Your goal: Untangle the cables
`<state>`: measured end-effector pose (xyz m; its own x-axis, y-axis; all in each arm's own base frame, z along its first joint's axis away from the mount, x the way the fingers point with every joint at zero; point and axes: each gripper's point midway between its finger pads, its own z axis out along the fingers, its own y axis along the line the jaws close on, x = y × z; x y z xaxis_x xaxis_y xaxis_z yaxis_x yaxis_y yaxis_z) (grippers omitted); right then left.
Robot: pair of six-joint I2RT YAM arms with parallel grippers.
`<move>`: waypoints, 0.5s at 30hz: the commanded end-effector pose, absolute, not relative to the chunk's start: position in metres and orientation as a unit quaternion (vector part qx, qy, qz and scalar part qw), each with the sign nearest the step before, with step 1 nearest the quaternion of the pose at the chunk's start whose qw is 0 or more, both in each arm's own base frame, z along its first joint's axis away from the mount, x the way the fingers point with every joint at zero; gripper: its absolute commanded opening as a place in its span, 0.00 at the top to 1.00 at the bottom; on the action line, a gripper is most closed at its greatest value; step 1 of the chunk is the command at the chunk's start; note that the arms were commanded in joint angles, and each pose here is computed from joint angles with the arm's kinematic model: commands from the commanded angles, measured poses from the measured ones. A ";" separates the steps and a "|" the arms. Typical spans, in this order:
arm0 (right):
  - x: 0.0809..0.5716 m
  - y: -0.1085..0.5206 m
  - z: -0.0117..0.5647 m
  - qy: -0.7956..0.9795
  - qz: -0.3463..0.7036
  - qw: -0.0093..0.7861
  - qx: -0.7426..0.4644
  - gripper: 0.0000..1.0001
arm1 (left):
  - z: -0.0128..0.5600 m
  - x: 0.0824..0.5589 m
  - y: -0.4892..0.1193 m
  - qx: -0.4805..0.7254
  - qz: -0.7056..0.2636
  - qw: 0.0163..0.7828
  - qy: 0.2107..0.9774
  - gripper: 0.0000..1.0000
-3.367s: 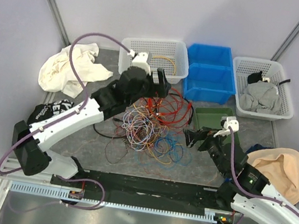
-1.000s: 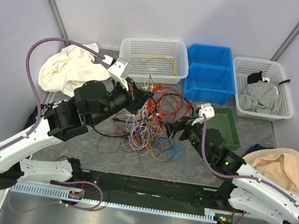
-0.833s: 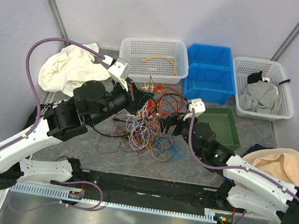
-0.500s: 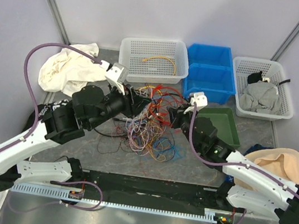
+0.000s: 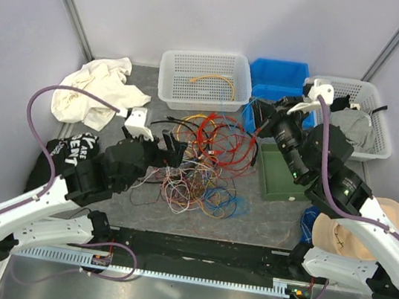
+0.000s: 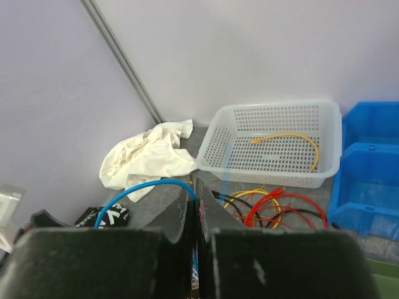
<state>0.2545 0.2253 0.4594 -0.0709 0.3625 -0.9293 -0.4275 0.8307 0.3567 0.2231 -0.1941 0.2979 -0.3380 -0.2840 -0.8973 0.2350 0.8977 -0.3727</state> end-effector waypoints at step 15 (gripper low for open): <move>0.251 0.238 0.479 0.705 0.281 0.648 -0.062 1.00 | 0.344 0.158 -0.276 0.218 -0.487 0.690 0.489 0.01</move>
